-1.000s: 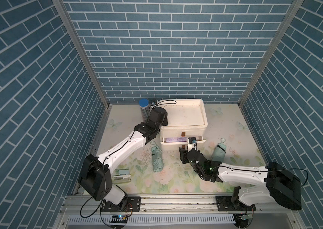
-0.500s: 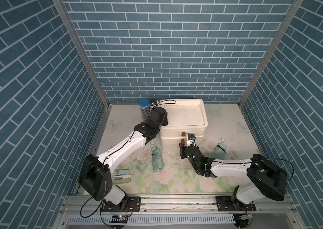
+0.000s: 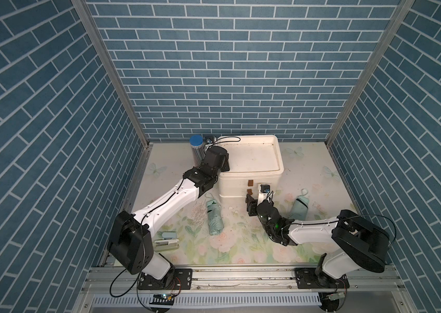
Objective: Place the umbrella in the drawer by color
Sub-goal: Close the drawer in the storage box.
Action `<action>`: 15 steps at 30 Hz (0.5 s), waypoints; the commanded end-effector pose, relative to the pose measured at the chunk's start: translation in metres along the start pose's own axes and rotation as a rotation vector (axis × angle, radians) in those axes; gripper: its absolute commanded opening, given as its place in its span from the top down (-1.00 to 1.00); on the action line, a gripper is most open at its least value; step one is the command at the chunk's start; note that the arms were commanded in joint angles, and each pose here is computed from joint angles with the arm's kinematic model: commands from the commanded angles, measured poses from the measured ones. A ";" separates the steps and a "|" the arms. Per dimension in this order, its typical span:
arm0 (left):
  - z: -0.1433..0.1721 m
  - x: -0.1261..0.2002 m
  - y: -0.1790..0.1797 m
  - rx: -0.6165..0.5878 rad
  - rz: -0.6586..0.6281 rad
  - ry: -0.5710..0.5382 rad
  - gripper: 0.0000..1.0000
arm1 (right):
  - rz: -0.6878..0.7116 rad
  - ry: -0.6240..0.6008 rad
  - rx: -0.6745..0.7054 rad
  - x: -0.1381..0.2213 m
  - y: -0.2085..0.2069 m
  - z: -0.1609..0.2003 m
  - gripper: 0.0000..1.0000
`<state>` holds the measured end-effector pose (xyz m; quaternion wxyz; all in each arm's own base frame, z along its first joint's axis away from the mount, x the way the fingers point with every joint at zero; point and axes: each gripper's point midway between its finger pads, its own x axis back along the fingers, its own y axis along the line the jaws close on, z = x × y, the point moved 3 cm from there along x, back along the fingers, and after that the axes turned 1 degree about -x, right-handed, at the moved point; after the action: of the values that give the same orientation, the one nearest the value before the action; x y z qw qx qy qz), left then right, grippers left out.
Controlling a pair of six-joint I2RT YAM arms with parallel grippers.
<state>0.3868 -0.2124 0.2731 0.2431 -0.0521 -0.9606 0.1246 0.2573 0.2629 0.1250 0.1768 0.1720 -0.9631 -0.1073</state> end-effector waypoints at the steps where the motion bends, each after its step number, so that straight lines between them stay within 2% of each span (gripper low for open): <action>1: 0.070 -0.013 -0.011 0.038 0.048 0.245 1.00 | -0.140 -0.018 -0.080 0.015 0.006 -0.004 -0.17; 4: 0.074 -0.017 -0.012 0.063 0.041 0.257 1.00 | -0.237 0.048 -0.168 0.020 0.006 0.009 -0.16; 7: 0.078 -0.018 -0.008 0.076 0.024 0.257 1.00 | -0.310 0.046 -0.247 0.028 0.005 0.014 -0.13; 15: 0.078 -0.017 -0.007 0.080 0.022 0.256 1.00 | -0.351 0.012 -0.340 0.024 -0.003 0.020 -0.14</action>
<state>0.3889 -0.2140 0.2722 0.2451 -0.0483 -0.9585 0.1370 0.2270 0.2508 0.0973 0.2151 0.2829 -0.9034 -0.2401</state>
